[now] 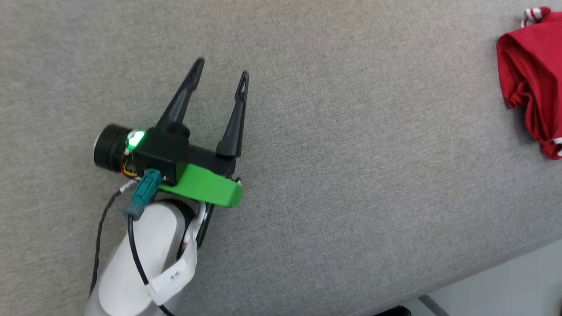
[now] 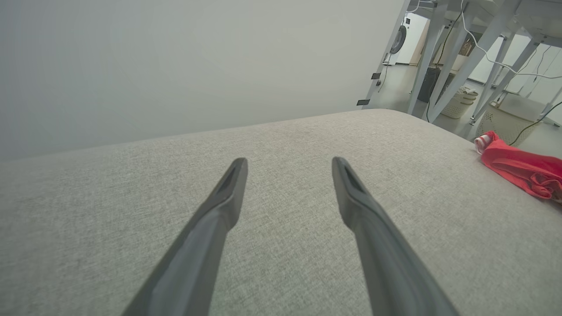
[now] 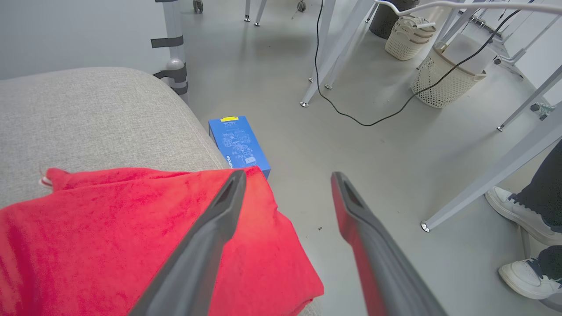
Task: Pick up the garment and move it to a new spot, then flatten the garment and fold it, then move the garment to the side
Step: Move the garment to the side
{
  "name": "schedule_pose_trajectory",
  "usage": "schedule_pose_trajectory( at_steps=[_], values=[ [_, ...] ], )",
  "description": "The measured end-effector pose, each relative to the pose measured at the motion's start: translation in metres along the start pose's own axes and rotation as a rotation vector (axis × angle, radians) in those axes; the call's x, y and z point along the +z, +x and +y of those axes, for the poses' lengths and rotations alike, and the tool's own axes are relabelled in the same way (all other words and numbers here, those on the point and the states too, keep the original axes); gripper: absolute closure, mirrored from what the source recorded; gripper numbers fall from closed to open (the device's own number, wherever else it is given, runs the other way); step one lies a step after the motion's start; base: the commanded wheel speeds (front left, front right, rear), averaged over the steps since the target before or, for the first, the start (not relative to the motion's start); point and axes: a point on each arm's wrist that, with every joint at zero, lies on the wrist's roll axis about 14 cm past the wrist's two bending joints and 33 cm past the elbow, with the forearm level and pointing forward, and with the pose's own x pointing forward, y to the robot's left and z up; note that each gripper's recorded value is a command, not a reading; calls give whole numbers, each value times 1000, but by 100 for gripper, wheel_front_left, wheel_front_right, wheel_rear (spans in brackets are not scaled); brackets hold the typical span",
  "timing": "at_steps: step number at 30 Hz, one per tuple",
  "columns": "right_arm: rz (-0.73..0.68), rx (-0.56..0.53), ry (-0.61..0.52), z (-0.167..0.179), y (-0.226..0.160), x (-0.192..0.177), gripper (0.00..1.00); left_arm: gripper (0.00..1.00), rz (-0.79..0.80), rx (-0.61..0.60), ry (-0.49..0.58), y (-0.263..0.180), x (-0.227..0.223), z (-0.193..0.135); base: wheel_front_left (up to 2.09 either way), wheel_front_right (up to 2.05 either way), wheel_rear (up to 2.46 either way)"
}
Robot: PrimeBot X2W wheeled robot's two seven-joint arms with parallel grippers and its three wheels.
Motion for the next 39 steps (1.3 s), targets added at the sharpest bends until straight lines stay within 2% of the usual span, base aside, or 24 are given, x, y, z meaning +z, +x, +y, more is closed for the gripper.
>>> schedule_pose_trajectory(
  at_steps=[8,12,18,23,29,34,39],
  values=[
    [-131,111,53,10,-35,22,0,0,10,107,8,-39,21,4,0,0,0],
    [-180,164,91,21,-59,19,0,0,7,155,14,-60,33,7,0,0,0],
    [-237,284,150,67,-97,9,0,0,-11,245,40,-92,52,17,0,0,0],
    [-283,407,183,119,-131,7,0,0,-22,333,54,-122,64,30,0,0,0],
    [-330,551,203,171,-179,22,0,0,-35,437,83,-162,78,44,0,0,0],
    [-369,647,204,199,-219,36,0,0,-49,490,107,-187,88,50,0,0,0],
    [-402,711,203,212,-254,47,0,0,-68,521,126,-208,97,51,0,0,0]
  ],
)
